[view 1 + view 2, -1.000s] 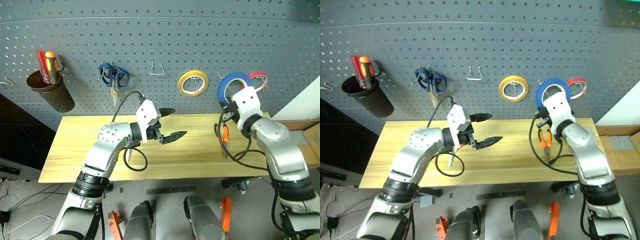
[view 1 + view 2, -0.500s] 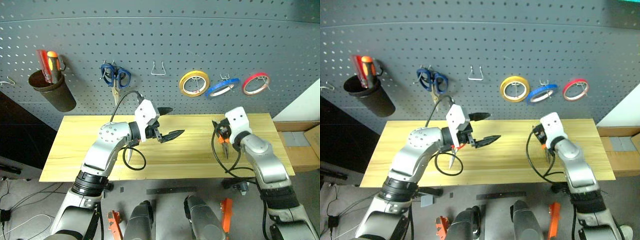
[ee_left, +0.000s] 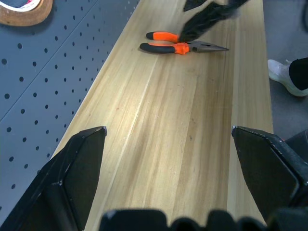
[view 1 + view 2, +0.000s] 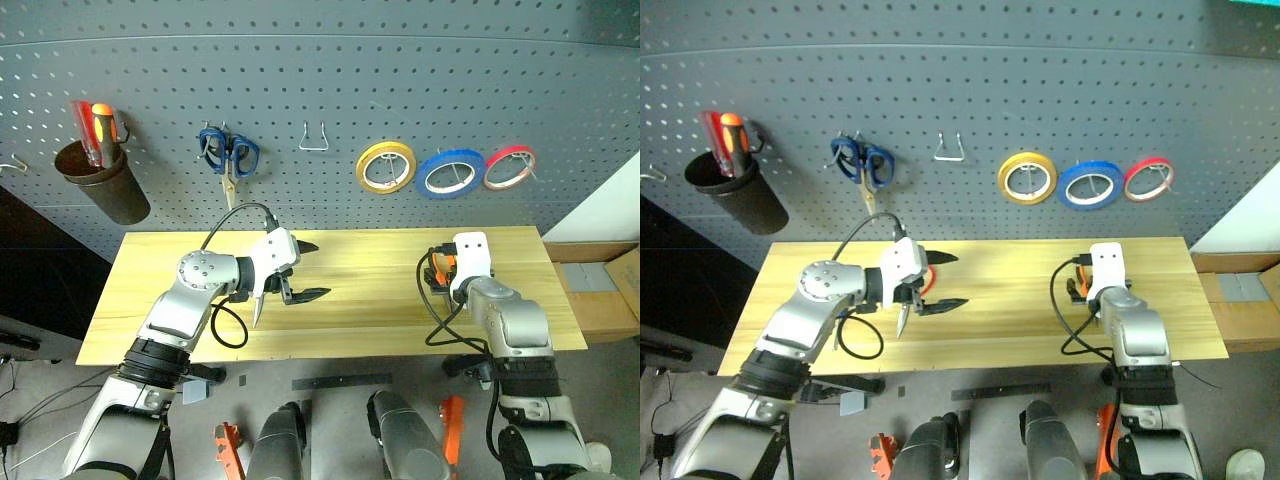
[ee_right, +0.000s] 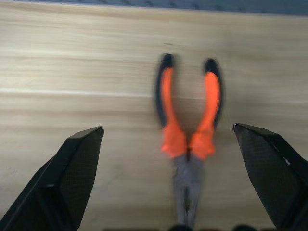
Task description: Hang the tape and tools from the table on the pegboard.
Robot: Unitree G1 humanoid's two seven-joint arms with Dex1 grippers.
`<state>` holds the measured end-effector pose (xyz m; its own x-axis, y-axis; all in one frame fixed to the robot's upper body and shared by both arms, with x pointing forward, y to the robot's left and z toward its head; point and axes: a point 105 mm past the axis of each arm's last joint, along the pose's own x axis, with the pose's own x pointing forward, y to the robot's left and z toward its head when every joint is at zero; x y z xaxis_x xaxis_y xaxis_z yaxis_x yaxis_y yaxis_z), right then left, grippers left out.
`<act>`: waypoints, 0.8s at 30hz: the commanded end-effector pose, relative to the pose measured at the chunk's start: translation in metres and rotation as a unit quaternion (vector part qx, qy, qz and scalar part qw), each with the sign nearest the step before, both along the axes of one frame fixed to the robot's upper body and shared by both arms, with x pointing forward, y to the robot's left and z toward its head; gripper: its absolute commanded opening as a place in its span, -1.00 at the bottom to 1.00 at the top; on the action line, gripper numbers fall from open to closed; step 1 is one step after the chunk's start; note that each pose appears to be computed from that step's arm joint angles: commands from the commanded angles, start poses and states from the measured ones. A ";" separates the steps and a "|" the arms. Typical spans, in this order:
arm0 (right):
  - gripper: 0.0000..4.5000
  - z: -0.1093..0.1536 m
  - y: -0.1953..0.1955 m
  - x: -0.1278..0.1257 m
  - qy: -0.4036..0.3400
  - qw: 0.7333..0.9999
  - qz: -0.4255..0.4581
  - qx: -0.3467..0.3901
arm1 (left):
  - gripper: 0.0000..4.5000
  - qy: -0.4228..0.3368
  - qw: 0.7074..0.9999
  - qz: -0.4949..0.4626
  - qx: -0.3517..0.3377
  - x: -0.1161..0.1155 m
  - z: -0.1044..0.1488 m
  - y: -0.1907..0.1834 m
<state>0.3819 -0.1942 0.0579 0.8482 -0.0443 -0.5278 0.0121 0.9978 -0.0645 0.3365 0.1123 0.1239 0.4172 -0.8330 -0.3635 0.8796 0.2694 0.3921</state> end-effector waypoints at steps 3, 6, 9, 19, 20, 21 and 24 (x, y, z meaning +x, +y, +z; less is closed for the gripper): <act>0.99 -0.015 -0.014 0.013 0.022 0.999 -0.031 0.019 | 1.00 -0.015 1.000 -0.025 -0.008 -0.007 0.005 -0.014; 0.99 -0.020 -0.016 0.017 0.029 0.998 -0.039 0.029 | 1.00 -0.015 1.000 -0.024 -0.011 -0.008 0.004 -0.015; 0.99 -0.027 -0.016 0.021 0.040 0.998 -0.041 0.034 | 1.00 -0.015 1.000 -0.022 -0.012 -0.009 0.004 -0.016; 0.99 -0.041 -0.017 0.026 0.061 0.998 -0.030 0.017 | 1.00 -0.014 1.000 -0.017 -0.016 -0.009 0.002 -0.015; 0.91 -0.042 -0.017 0.026 0.063 0.997 -0.029 0.015 | 1.00 -0.014 1.000 -0.016 -0.016 -0.009 0.002 -0.015; 0.82 -0.043 -0.017 0.026 0.066 0.997 -0.029 0.015 | 1.00 -0.014 1.000 -0.016 -0.016 -0.008 0.002 -0.015; 0.46 -0.044 -0.019 0.026 0.066 0.998 -0.022 -0.005 | 1.00 -0.011 1.000 -0.010 -0.023 -0.008 0.002 -0.013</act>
<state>0.4108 -0.2054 0.0178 0.7812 -0.0558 -0.6218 0.0463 0.9984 -0.0314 0.3301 0.1013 0.1144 0.3983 -0.8461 -0.3541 0.8913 0.2660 0.3671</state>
